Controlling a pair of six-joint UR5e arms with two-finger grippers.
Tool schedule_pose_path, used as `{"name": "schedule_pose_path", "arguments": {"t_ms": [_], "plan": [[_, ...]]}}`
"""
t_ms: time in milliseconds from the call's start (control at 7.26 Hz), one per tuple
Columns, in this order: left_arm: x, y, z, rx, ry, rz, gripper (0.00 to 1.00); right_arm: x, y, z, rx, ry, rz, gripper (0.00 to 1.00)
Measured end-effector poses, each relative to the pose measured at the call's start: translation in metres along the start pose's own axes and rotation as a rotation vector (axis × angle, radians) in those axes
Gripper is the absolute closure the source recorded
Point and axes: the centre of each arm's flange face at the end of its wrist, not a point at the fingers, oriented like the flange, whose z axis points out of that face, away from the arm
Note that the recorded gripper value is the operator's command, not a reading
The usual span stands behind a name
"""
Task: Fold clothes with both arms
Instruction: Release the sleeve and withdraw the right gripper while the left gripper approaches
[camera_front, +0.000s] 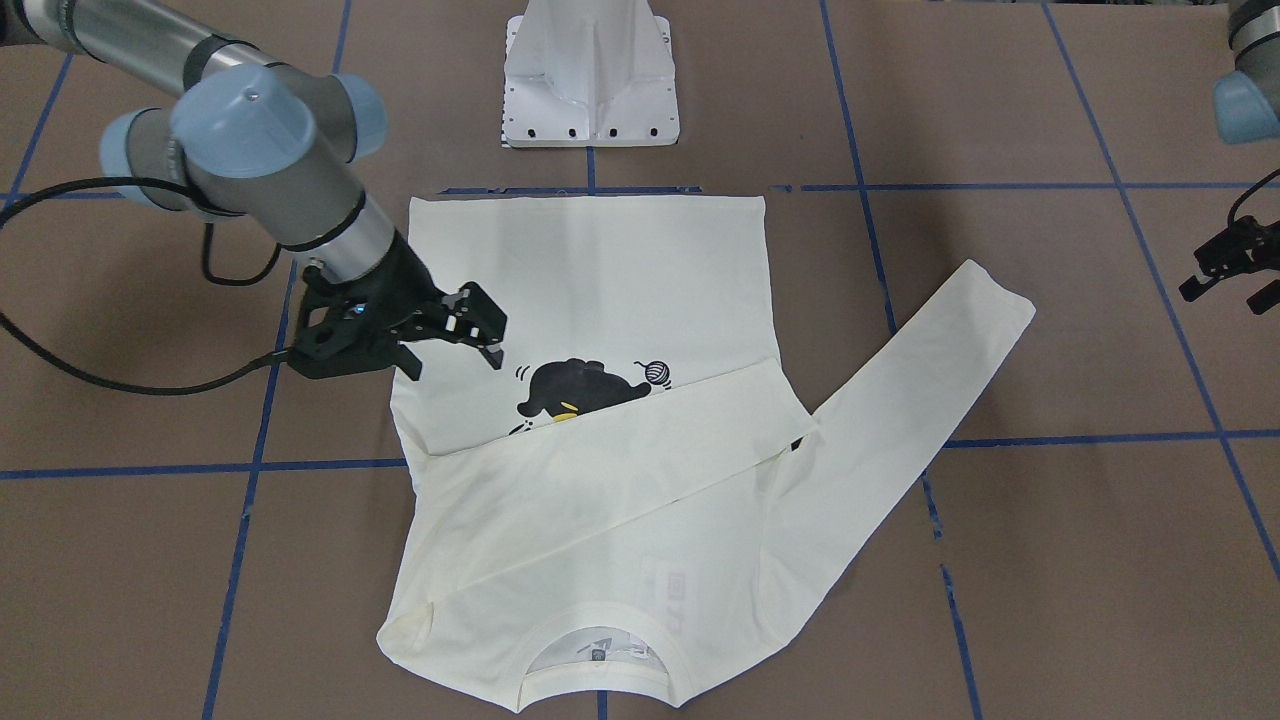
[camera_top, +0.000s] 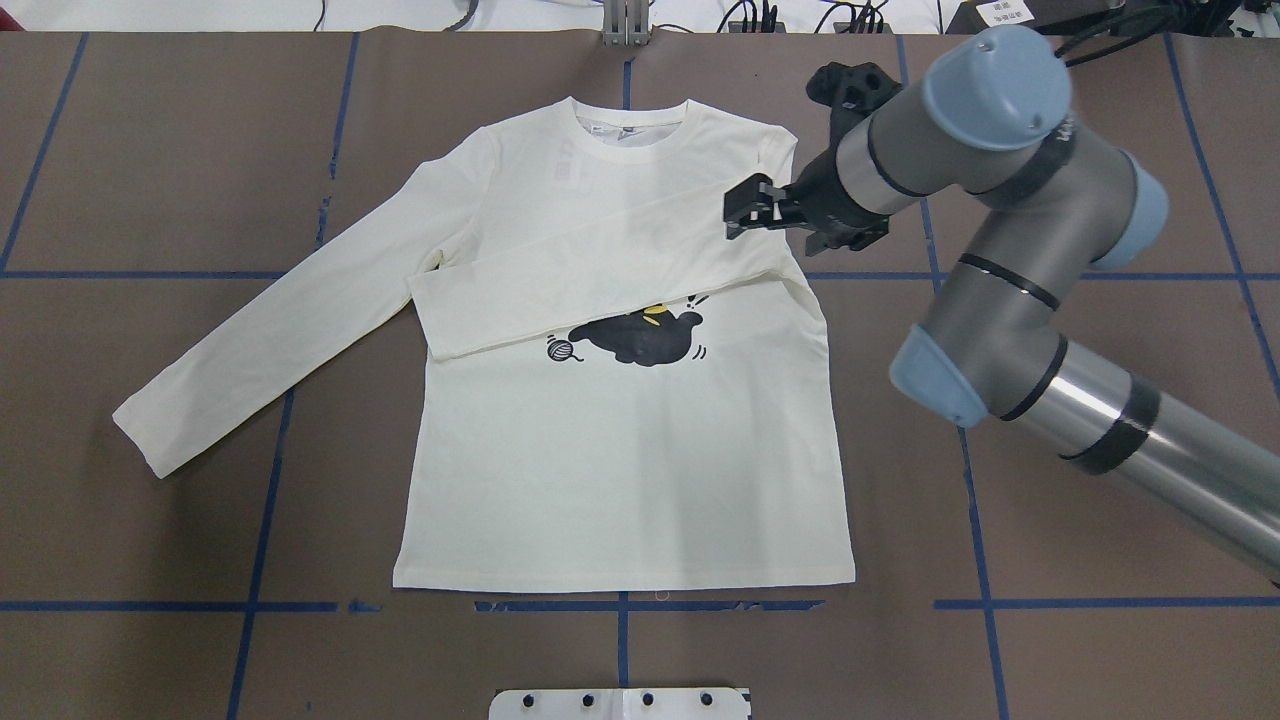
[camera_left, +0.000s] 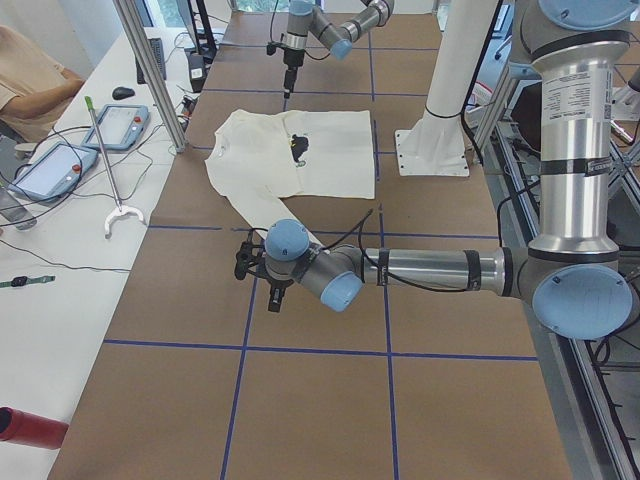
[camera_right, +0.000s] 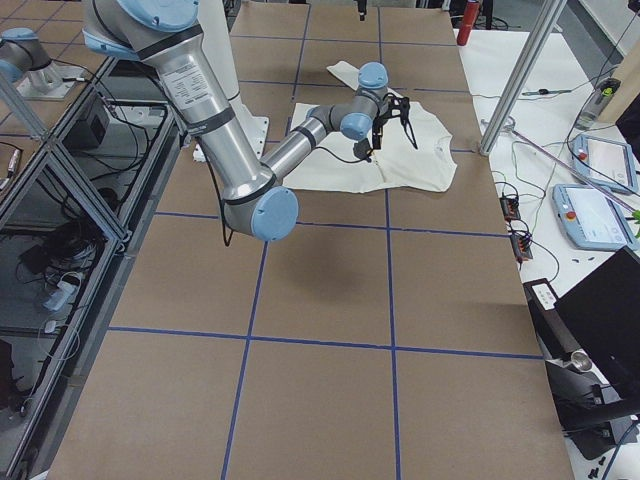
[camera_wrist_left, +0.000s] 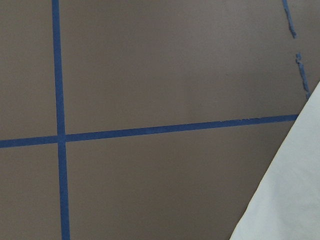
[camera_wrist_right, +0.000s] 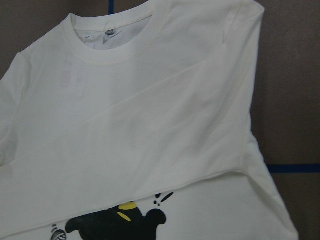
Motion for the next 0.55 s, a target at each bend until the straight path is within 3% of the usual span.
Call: {"name": "schedule_pose_path", "arguments": {"t_ms": [276, 551], "plan": [[0.025, 0.011, 0.035, -0.042, 0.017, -0.013, 0.05, 0.095, -0.018, -0.030, -0.018, 0.050, -0.087, 0.00], [0.048, 0.021, 0.060, -0.076, 0.028, -0.033, 0.14, 0.137, -0.025, -0.044, -0.037, 0.065, -0.126, 0.01]]}}
